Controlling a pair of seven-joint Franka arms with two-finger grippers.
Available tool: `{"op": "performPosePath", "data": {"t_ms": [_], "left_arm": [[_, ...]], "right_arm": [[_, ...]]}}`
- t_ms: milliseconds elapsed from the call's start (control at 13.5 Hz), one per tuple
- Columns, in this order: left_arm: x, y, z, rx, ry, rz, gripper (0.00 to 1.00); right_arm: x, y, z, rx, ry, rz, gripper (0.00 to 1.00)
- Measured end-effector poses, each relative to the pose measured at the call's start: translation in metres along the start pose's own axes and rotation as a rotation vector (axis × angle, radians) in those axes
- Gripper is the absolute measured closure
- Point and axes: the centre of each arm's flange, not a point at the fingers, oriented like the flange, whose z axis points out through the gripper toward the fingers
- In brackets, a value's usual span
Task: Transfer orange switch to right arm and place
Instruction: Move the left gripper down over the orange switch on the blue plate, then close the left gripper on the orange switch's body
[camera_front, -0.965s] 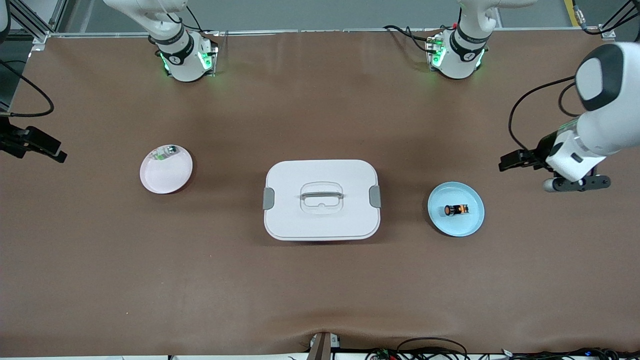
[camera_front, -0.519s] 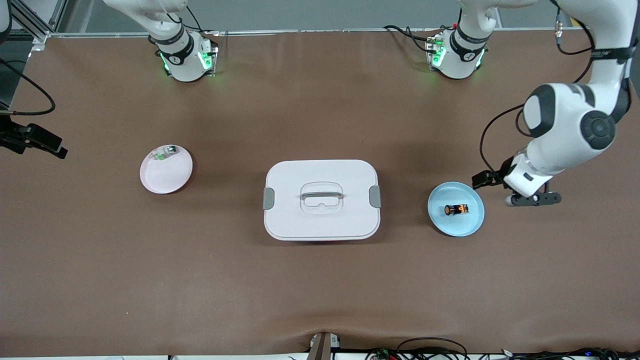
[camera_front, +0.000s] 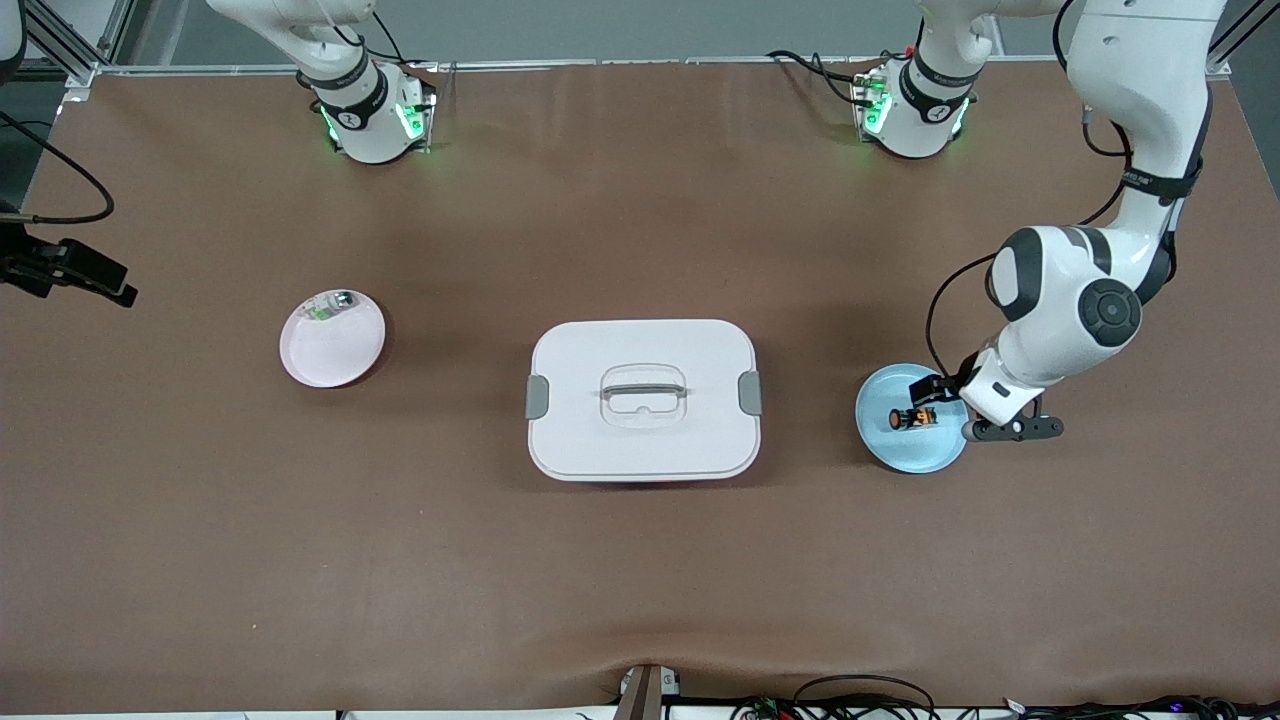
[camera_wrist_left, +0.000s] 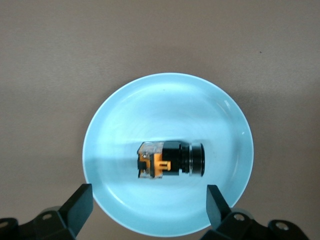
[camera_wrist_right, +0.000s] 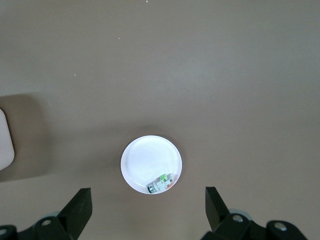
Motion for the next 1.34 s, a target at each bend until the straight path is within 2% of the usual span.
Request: {"op": "performPosePath", "data": {"t_ms": [1336], "left_arm": [[0.012,0.011,0.058,-0.014,-0.068,0.001,0.00]], "right_arm": [[-0.001,0.001,0.009,-0.004,-0.020,0.000,0.00]]}}
